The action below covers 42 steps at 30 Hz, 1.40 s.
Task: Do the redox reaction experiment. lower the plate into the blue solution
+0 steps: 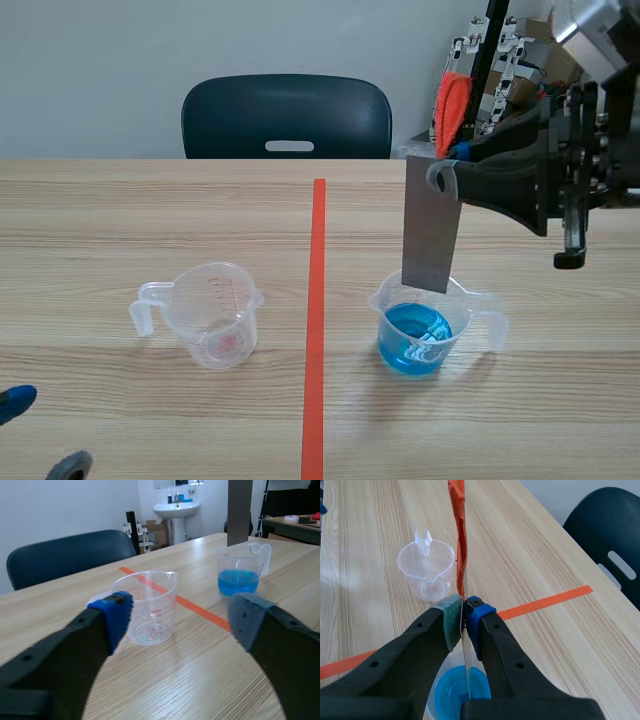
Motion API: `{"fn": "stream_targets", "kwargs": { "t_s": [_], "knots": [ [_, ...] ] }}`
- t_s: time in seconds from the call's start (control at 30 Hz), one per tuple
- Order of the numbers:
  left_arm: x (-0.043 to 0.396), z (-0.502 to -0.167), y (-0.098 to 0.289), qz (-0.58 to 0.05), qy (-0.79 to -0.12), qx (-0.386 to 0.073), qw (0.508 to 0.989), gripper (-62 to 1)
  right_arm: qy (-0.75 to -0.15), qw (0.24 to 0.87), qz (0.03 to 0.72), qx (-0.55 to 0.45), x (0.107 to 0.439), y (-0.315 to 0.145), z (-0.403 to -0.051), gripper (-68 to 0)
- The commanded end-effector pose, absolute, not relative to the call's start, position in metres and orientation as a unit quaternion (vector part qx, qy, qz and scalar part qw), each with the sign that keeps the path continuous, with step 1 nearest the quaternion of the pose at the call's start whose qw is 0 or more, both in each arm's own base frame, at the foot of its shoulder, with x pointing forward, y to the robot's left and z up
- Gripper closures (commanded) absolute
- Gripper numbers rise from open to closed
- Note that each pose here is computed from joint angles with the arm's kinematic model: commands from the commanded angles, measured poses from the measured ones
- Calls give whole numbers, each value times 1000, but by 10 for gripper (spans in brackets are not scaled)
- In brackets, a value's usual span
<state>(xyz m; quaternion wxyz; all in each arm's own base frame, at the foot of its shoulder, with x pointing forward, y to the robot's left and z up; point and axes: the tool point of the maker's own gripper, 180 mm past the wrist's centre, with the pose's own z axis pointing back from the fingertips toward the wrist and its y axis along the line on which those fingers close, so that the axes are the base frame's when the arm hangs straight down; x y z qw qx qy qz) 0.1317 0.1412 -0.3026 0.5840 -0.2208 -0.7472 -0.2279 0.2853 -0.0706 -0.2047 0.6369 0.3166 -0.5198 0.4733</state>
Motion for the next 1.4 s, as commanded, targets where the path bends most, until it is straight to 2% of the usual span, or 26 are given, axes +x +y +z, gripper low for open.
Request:
{"fn": "stream_targets", "kwargs": {
  "t_s": [0.0,0.07,0.23,0.33,0.9,1.07,1.37],
  "knots": [
    [131,-293,140,-214,-763,-222,568,-542,-530,630,468,321,288,-72,-196,-6],
    [128,-292,134,-210,-769,-222,562,-545,-530,632,465,321,290,-71,-199,-6],
    [114,-299,104,-265,-765,-223,543,-545,-526,638,467,313,292,-72,-209,-6],
    [111,-301,95,-272,-765,-223,539,-545,-524,642,465,312,293,-72,-214,-6],
    [110,-295,90,-257,-778,-228,526,-543,-533,614,481,328,272,-59,-229,-6],
    [111,-301,92,-266,-765,-226,541,-540,-535,611,483,328,271,-58,-236,-6],
    [96,-304,83,-257,-725,-315,556,-540,-542,614,475,321,277,-66,-254,-6]
  ]
}}
